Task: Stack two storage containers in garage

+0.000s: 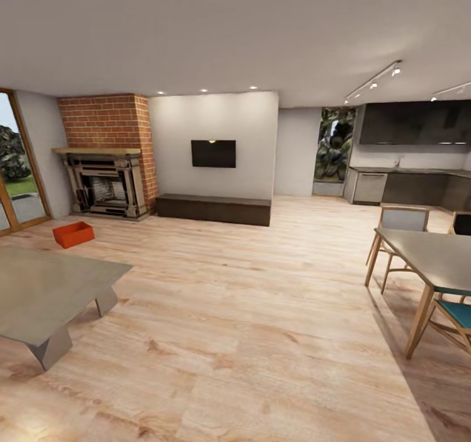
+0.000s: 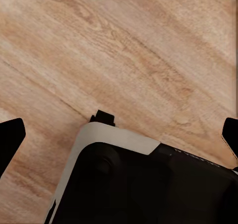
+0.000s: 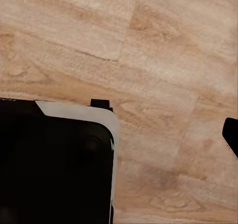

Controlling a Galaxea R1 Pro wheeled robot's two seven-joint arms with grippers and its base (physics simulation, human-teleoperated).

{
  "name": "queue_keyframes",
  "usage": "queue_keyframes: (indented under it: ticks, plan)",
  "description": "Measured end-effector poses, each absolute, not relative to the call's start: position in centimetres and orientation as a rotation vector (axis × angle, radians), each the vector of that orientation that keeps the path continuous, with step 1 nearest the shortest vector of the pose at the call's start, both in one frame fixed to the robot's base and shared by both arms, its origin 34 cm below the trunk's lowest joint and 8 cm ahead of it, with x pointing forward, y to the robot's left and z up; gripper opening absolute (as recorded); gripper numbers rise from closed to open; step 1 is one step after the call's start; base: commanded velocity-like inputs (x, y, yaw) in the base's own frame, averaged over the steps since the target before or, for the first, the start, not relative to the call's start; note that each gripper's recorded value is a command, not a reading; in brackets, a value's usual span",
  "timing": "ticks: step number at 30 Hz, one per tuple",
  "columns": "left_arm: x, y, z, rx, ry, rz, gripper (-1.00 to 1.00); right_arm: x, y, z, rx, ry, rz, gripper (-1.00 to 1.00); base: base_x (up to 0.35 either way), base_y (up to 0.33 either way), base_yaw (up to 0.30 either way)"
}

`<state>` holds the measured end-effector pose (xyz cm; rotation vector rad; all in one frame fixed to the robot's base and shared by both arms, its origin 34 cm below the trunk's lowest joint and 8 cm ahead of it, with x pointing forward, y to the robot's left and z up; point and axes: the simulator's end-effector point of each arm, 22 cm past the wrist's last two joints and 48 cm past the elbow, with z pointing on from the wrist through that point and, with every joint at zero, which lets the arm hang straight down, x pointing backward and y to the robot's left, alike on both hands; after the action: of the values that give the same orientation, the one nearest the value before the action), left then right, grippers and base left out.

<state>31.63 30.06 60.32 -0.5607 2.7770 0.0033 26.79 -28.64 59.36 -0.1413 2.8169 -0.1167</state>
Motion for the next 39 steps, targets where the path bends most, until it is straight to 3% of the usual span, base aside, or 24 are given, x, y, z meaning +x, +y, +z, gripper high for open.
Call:
queue_keyframes:
  ticks: [39]
  plan:
    - [31.63, 29.93, 60.31, -0.561, 2.778, 0.001, 1.00, 26.73, -28.65, 59.34, -0.141, 2.820, -0.117, 1.00, 0.326, 0.000, 0.000]
